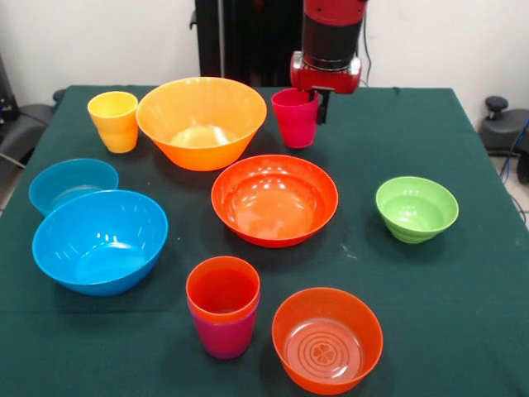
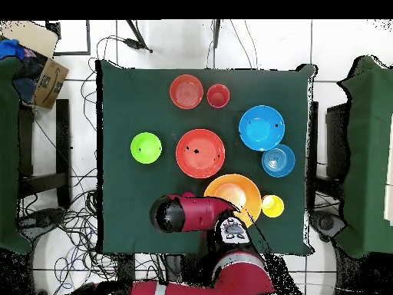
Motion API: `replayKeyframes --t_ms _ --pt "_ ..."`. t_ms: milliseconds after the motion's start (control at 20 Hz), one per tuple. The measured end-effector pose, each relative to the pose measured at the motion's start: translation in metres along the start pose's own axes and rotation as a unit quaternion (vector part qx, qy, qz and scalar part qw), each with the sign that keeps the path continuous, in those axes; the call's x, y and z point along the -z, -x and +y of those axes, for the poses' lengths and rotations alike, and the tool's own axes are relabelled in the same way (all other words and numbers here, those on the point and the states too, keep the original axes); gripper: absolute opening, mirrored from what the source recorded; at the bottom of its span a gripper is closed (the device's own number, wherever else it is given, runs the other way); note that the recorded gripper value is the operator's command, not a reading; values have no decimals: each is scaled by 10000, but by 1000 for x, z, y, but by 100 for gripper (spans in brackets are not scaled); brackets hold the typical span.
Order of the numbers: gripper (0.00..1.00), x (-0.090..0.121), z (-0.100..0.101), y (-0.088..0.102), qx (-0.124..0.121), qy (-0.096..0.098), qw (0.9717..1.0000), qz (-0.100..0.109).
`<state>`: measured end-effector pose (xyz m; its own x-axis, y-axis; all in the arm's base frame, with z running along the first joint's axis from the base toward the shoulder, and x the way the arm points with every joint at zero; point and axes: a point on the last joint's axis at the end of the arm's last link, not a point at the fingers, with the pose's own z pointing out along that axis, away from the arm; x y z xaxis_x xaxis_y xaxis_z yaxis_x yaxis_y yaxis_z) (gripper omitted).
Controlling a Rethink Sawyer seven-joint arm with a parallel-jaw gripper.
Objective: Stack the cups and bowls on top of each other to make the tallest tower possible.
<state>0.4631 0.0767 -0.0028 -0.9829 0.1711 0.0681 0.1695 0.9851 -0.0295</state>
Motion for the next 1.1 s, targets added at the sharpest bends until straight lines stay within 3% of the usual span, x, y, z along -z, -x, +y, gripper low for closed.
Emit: replayKeyframes --t_ms 400,700,1100 --pt "0 20 5 36 -33 -114 9998 -160" --pt "0 39 7 73 -55 -244 9997 -63" --pt "0 61 4 104 -117 -335 9994 27"
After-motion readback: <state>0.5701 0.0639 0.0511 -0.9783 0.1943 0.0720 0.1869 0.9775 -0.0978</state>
